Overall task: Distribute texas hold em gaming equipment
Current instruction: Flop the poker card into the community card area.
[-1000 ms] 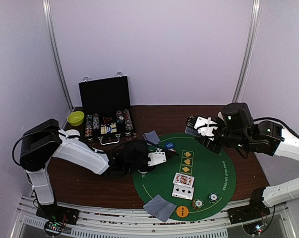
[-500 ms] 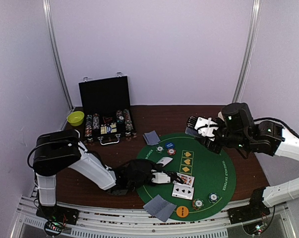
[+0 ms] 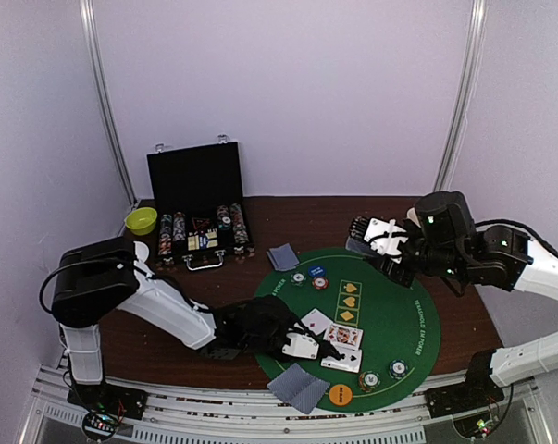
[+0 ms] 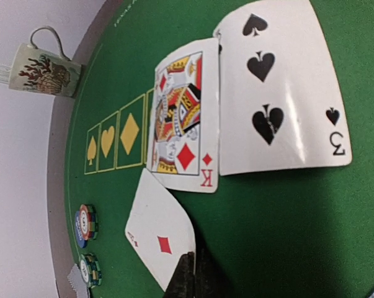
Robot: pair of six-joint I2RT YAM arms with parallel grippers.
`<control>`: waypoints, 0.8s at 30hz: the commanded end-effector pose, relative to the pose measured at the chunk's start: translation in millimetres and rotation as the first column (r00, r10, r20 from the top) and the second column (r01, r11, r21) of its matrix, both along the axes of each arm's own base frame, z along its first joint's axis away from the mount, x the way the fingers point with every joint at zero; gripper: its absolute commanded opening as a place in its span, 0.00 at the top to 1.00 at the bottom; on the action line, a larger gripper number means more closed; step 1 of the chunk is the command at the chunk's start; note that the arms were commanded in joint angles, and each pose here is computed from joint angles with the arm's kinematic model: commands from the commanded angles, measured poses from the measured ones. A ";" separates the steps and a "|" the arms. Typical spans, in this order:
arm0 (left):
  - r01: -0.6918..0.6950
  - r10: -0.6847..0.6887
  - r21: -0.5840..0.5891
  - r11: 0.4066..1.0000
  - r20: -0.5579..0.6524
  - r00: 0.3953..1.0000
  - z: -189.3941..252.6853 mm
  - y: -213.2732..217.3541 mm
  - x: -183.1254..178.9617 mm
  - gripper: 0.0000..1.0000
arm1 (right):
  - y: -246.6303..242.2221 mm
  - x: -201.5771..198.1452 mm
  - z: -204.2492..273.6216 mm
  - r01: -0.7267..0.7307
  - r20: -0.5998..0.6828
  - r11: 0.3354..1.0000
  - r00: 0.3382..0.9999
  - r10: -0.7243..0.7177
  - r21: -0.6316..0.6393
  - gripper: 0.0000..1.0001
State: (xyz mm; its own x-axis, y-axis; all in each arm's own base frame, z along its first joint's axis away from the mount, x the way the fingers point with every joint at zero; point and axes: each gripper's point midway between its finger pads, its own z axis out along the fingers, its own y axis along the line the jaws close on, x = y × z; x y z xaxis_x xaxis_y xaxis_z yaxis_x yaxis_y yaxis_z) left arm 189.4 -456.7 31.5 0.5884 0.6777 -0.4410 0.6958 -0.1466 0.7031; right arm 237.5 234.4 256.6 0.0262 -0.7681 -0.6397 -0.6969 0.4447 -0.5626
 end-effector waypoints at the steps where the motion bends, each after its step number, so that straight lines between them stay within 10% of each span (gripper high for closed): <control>1: 0.028 -0.019 0.071 0.997 -0.116 0.993 -18.2 0.3 -12.4 0.87 | -3.3 -1.0 12.4 0.008 0.018 0.999 1.000 -0.008 0.036 0.56; 15: -0.072 0.063 0.003 0.997 -0.503 0.862 45.2 5.1 -18.0 0.39 | -5.7 -3.0 7.1 0.008 0.014 0.999 1.000 -0.008 0.037 0.56; 24: -0.625 0.388 0.043 0.779 -0.816 0.428 70.1 13.5 41.6 0.10 | -7.5 -4.6 5.7 0.008 0.016 0.999 1.000 -0.008 0.039 0.56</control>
